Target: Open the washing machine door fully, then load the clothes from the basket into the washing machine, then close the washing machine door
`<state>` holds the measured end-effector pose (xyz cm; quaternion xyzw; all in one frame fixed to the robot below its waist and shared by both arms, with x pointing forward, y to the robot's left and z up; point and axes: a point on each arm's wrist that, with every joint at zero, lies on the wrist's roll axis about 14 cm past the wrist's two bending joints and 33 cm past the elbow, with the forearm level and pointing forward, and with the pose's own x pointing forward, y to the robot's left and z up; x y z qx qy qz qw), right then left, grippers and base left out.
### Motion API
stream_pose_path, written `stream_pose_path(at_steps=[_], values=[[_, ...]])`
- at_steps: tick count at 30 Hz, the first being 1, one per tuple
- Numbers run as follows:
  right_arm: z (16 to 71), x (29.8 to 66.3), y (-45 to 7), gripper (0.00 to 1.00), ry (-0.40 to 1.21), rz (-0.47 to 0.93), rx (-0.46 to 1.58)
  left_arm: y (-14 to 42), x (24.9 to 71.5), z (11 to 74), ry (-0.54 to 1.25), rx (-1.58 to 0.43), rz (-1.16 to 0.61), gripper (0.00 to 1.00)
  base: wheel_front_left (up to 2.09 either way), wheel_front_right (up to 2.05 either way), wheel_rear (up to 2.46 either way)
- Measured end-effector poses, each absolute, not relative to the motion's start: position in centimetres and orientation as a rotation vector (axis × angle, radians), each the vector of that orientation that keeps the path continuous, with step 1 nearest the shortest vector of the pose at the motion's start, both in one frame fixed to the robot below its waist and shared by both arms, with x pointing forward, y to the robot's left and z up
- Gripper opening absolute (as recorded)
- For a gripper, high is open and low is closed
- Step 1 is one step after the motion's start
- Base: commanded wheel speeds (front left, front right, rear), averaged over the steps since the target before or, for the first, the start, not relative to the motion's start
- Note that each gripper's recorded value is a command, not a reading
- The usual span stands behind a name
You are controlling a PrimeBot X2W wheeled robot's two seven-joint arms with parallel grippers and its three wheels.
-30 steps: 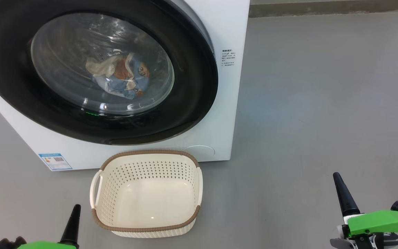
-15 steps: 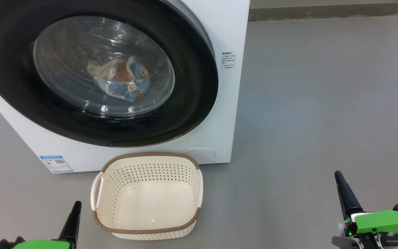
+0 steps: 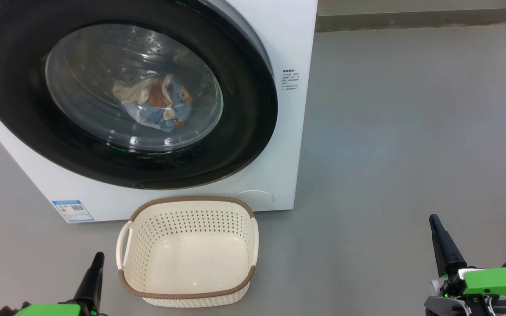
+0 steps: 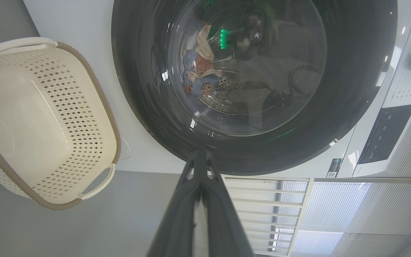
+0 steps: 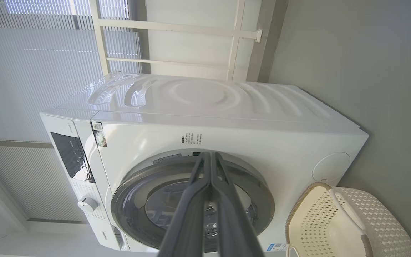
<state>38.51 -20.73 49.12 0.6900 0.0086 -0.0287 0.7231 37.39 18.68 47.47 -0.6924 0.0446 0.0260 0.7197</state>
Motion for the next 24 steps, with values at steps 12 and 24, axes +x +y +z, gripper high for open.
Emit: stream_pose_path(at_steps=[12, 24], values=[[49.44, 38.50, -20.80, 0.00, 0.007, -0.056, 1.575, 18.73, 37.73, 48.18, 0.082, -1.570, 0.040, 0.00, 0.00, 0.00, 0.00], [49.41, 38.50, -20.81, 0.00, 0.008, -0.058, 1.575, 18.79, 37.73, 48.18, 0.081, -1.571, 0.041, 0.00, 0.00, 0.00, 0.00]])
